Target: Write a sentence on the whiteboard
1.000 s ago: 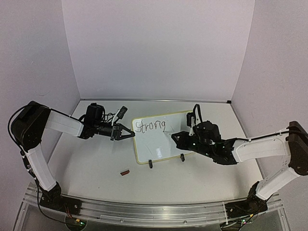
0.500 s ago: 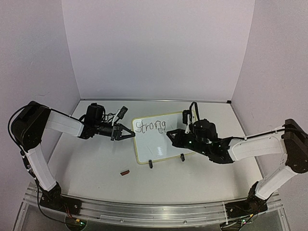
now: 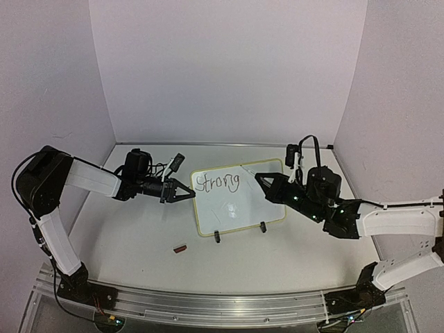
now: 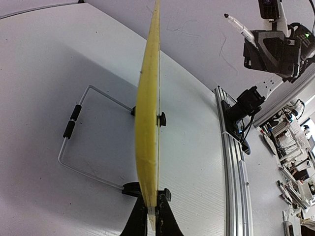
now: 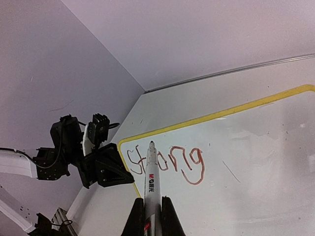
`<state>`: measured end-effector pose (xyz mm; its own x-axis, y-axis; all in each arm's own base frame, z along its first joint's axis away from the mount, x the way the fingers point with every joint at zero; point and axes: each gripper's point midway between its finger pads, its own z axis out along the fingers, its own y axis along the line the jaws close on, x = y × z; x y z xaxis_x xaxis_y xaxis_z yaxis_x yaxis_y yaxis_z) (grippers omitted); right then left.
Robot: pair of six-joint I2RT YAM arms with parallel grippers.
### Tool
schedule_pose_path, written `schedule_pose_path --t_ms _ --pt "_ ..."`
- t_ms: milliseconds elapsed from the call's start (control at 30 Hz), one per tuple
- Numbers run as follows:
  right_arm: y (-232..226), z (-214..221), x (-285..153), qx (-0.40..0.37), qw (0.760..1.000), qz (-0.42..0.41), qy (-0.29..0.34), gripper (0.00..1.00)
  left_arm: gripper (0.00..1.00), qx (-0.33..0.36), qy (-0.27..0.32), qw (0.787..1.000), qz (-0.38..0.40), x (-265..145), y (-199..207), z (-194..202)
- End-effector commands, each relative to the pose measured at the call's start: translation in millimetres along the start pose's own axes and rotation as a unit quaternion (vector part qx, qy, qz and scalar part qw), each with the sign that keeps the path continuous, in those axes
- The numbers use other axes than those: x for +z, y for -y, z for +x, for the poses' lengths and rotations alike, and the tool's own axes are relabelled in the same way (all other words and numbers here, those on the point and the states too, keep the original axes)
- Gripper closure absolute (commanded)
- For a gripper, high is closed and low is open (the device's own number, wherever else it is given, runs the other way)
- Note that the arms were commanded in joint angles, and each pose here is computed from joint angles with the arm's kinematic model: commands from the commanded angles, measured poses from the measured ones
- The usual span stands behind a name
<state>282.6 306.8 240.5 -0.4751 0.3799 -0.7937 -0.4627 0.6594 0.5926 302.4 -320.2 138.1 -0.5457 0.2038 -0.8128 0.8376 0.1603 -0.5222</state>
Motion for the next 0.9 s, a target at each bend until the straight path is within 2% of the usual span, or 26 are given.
schedule_pose_path --t_ms 0,867 --pt "17.2 -5.3 -8.3 -0.028 0.999 0.035 0.003 1.00 1.00 0.007 -0.012 1.000 -0.005 2.8 3.4 3.2" --pt "39.7 4.1 -9.8 -0.070 0.996 -0.005 -0.053 1.00 1.00 0.009 -0.015 1.000 -0.019 1.5 0.3 5.0"
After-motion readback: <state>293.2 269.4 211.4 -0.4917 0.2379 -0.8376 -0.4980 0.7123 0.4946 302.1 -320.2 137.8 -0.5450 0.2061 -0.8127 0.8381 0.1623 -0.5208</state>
